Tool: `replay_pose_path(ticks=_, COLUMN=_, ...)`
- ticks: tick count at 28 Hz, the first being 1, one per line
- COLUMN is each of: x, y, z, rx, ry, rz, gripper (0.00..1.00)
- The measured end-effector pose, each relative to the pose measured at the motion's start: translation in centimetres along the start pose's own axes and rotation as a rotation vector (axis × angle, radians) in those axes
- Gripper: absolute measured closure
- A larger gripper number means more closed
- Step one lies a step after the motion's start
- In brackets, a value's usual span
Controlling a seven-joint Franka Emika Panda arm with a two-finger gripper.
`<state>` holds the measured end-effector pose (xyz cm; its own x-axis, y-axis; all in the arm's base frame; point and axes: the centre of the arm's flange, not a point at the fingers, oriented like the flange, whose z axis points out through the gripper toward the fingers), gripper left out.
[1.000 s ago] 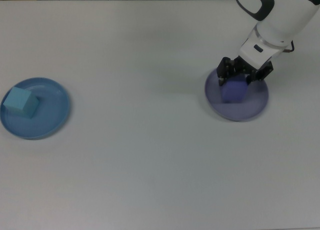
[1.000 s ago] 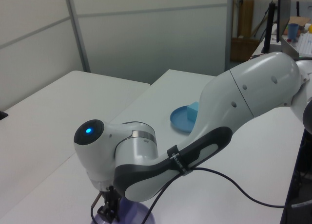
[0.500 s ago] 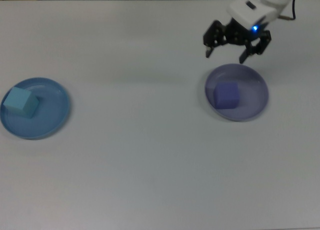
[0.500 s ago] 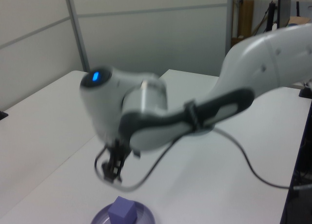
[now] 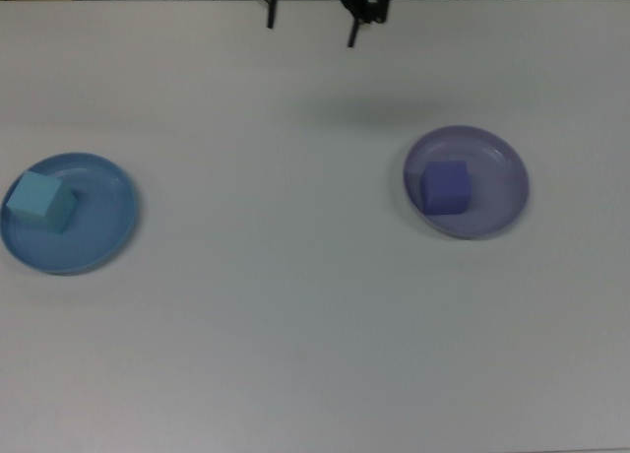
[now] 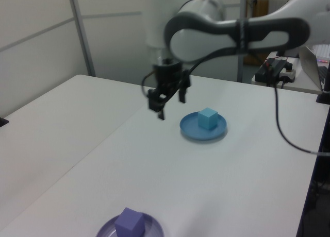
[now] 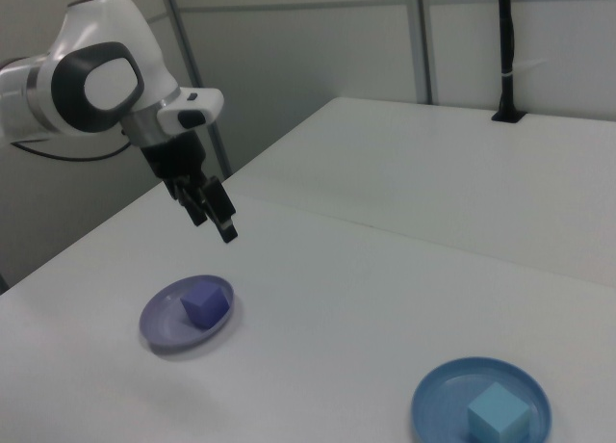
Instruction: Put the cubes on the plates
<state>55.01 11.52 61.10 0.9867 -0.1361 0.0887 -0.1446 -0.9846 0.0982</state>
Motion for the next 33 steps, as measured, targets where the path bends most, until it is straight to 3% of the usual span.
replay_pose_path(ticks=6, x=-1.7, y=3.0, z=3.0, rx=-0.016, ry=-0.073, rz=0.008, gripper=0.00)
replay_pose_path(ticks=12, x=-0.8, y=7.7, z=4.5, rx=0.054, ry=-0.119, rz=0.006, gripper=0.00)
replay_pose_path(ticks=23, x=-0.1, y=13.3, z=2.2, rx=0.084, ry=-0.071, rz=0.064, gripper=0.00)
replay_pose_path(ticks=33, x=0.2, y=14.1, z=0.5, rx=0.089, ry=-0.037, rz=0.079, gripper=0.00)
